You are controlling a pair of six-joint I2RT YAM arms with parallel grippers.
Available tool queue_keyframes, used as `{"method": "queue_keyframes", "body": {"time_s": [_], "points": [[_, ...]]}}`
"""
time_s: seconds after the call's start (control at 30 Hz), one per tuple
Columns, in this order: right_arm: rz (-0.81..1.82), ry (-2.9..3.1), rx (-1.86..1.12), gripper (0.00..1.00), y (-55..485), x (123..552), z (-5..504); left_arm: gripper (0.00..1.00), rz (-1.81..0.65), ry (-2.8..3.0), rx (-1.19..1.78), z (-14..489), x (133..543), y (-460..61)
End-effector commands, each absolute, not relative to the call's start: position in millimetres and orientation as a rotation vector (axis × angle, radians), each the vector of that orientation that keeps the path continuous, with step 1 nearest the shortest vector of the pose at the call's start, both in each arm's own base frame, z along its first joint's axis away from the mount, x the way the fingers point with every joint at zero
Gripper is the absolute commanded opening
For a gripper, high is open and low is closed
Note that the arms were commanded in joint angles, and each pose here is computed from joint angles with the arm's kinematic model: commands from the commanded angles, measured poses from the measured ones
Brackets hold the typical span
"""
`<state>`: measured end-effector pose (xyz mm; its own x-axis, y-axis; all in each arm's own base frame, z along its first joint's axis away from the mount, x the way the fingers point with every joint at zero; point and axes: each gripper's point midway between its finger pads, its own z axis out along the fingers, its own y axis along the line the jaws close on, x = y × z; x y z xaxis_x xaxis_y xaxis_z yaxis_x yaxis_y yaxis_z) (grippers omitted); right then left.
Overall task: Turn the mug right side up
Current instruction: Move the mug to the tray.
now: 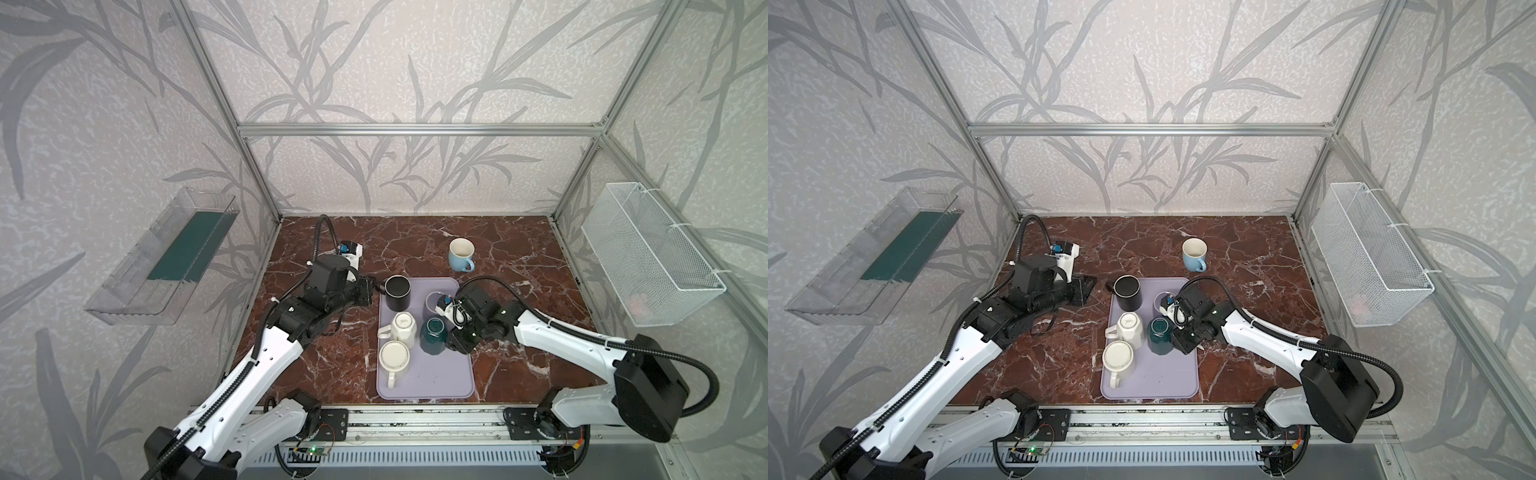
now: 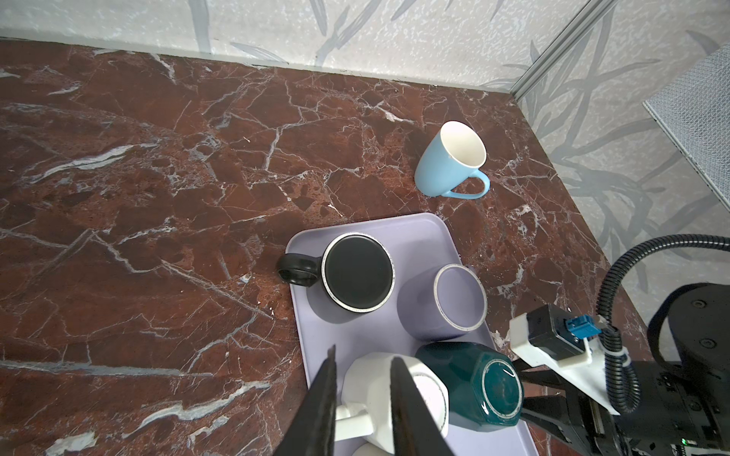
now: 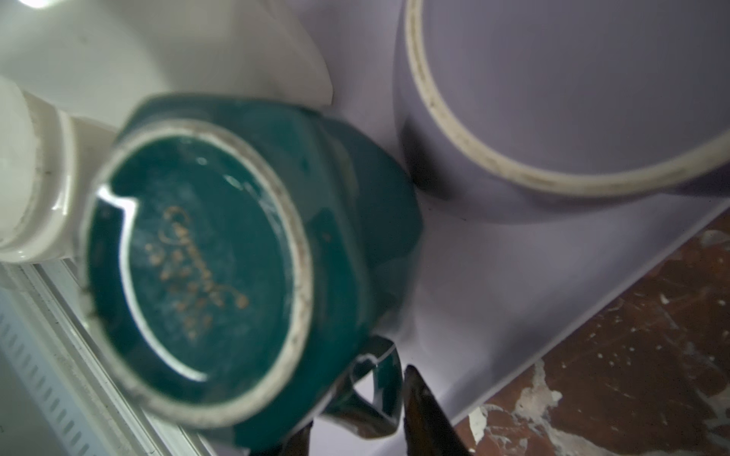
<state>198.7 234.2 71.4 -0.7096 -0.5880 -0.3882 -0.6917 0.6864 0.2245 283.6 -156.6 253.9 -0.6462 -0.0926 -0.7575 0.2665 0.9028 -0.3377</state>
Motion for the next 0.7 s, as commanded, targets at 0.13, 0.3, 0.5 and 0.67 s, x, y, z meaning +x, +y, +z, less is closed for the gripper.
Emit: {"method": "queue_keyframes", "body": {"time_s": [0.13,0.3,0.5,0.67], "points": [[0.392,2.636,-1.087,0.31,235.2,204.2,69.3,0.26,-0.518,2.215,0.117,253.3,277.7,-150.9],[0.379,2.65,-1.104,0.21,238.4,206.1,64.9,0.26,-0.517,2.213,0.115,254.6,276.9,-150.2],[0.386,2.667,-1.121,0.13,239.2,203.4,64.1,0.26,-0.514,2.212,0.111,255.2,276.0,-149.0],[0.345,2.689,-1.095,0.26,237.9,205.9,63.0,0.26,-0.516,2.214,0.108,254.1,275.9,-149.1]]}}
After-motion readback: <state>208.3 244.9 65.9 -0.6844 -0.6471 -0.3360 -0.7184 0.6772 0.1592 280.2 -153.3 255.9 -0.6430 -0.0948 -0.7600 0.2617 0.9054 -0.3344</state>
